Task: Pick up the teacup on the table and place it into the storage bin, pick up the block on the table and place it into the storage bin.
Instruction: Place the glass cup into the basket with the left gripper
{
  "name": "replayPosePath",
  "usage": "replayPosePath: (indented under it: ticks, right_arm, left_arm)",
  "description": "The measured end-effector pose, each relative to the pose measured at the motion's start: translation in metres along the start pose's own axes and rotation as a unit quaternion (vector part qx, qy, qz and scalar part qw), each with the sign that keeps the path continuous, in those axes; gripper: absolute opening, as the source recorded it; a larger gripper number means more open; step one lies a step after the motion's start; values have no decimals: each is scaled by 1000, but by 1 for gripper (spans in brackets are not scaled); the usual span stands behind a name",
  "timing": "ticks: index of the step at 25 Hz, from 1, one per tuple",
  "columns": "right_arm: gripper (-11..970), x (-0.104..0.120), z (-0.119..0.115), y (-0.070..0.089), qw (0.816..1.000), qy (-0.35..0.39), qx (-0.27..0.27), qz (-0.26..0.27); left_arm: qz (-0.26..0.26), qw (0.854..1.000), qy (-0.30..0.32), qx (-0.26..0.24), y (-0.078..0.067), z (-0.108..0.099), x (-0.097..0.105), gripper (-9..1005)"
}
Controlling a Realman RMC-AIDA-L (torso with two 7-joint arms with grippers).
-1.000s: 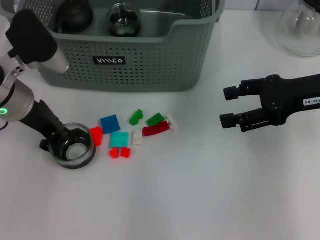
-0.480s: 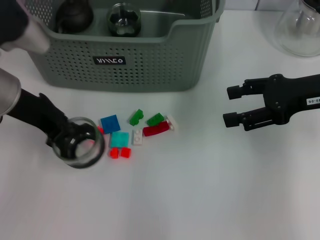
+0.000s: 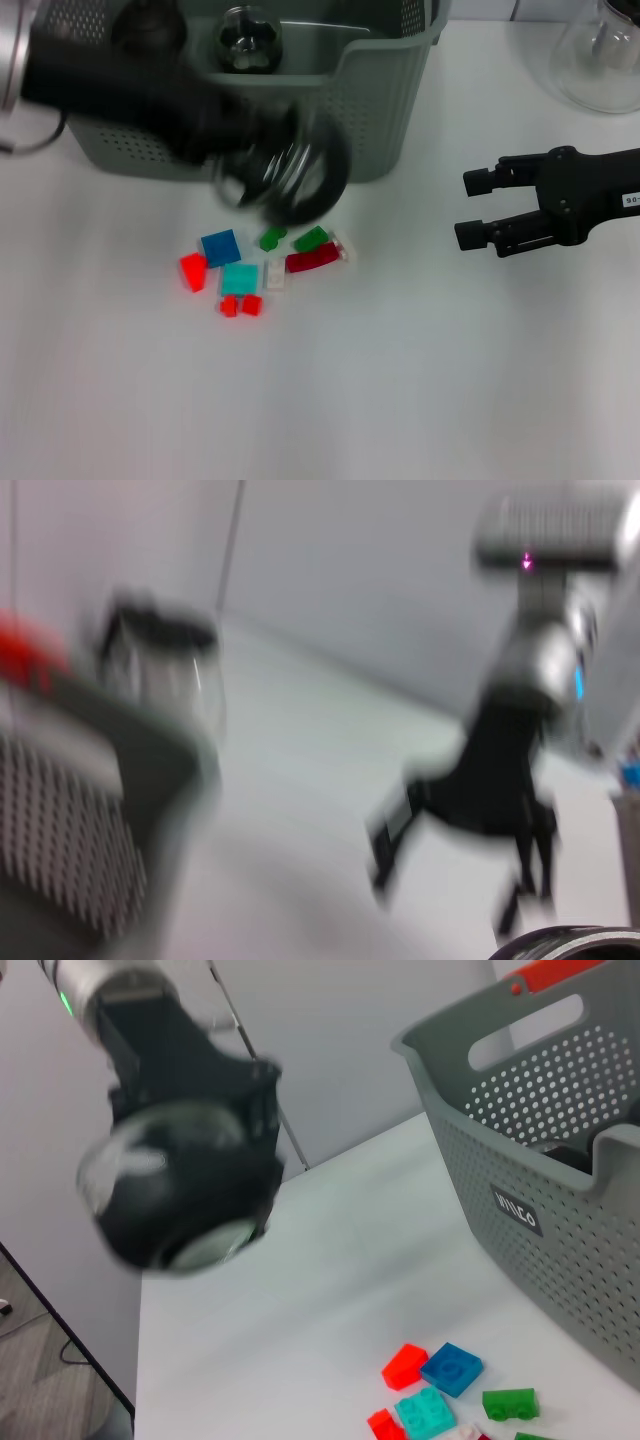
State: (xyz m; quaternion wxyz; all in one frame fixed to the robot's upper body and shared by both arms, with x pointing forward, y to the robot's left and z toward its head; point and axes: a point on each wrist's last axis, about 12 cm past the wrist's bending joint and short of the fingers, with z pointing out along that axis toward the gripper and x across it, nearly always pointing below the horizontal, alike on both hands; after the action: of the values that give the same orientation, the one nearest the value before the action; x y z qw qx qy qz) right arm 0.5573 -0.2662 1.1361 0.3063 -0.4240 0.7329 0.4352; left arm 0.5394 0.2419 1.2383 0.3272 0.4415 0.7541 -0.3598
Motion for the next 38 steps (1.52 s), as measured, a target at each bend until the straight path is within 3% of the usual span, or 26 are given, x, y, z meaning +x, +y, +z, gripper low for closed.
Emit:
replayPosePath:
  ticks: [3,4,5,10,14,19,22,38]
  right_arm:
    - [920,0,0,0,1000,0,0,12]
    - [920,-1,0,0,1000,0,0,17]
    - [920,-1,0,0,1000,0,0,19]
    - [920,-1,1,-2,1000,-1,5,30]
    - [920,3,2,-3,999,-1,5,41]
    - [919,5,1,-3,999,-2,7,48]
    - [919,5,1,-3,999,-2,7,51]
    - [916,5,2,-4,999,-1,6,53]
  left_arm:
    - [16,999,-24,-34,8,2,-31,41]
    - [16,999,-24,-34,8,2,-31,41]
    - [19,996,-42,-82,20,2,-63,40]
    - [1,984,-50,-169,47,7,-102,40]
    - [-25,970,-12,-243,77,29,-120,41]
    - [-51,949,50,-308,108,56,-117,41]
    - [-54,938,82,-332,120,71,-110,40]
    - [-37,924,112,-365,135,113,-79,41]
